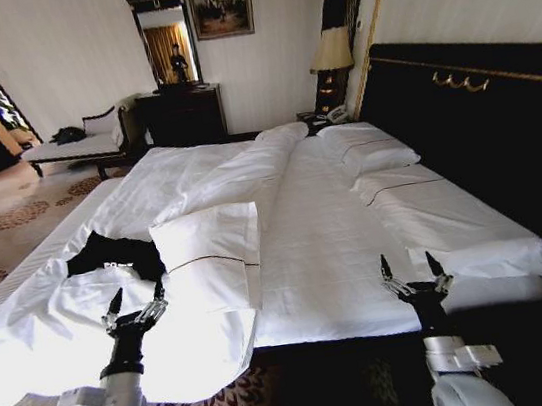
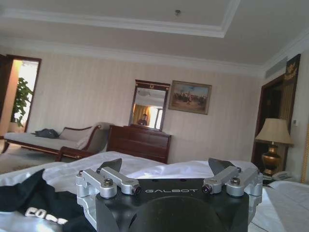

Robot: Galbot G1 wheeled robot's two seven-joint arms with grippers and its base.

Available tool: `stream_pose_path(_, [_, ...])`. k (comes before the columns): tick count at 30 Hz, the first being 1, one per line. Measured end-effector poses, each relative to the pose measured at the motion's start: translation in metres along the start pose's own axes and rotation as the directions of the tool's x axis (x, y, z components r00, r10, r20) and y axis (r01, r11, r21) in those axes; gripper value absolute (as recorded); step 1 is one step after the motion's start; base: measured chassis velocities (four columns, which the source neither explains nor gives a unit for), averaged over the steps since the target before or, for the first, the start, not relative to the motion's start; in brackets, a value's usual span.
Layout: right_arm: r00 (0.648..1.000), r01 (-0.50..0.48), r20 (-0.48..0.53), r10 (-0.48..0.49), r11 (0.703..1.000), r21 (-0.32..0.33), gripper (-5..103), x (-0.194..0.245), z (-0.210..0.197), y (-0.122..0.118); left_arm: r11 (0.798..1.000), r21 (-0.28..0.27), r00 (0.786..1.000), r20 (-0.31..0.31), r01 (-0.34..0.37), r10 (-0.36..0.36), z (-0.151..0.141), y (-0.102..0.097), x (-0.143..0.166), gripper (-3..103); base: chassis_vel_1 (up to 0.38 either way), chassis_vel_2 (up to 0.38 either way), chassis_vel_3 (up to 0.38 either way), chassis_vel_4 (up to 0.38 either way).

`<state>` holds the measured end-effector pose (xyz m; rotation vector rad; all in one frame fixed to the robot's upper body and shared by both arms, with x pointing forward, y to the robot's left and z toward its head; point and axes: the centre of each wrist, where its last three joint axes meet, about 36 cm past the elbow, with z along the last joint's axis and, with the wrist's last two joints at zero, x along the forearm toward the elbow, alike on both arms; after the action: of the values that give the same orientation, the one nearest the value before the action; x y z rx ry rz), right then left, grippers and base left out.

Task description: Fold the clothes on the bed.

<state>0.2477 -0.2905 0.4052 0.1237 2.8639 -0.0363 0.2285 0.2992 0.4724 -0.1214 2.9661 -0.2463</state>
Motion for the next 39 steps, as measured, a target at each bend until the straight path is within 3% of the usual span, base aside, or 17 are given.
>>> stream_pose_path(10, [1.000, 0.014, -0.001, -0.014, 1.000, -0.010, 100, -0.006, 0.006, 0.002, 0.999, 0.006, 1.000, 0.003, 0.031, -0.031, 0.004, 0.002, 0.007, 100, 0.072, 0.099, -0.065, -0.103])
stream_pose_path(39, [0.999, 0.033, 0.021, -0.032, 0.999, -0.026, 100, -0.011, 0.003, -0.002, 0.999, -0.017, 1.000, 0.011, 0.029, -0.028, -0.007, -0.005, 0.013, 100, 0.054, 0.081, -0.054, -0.078])
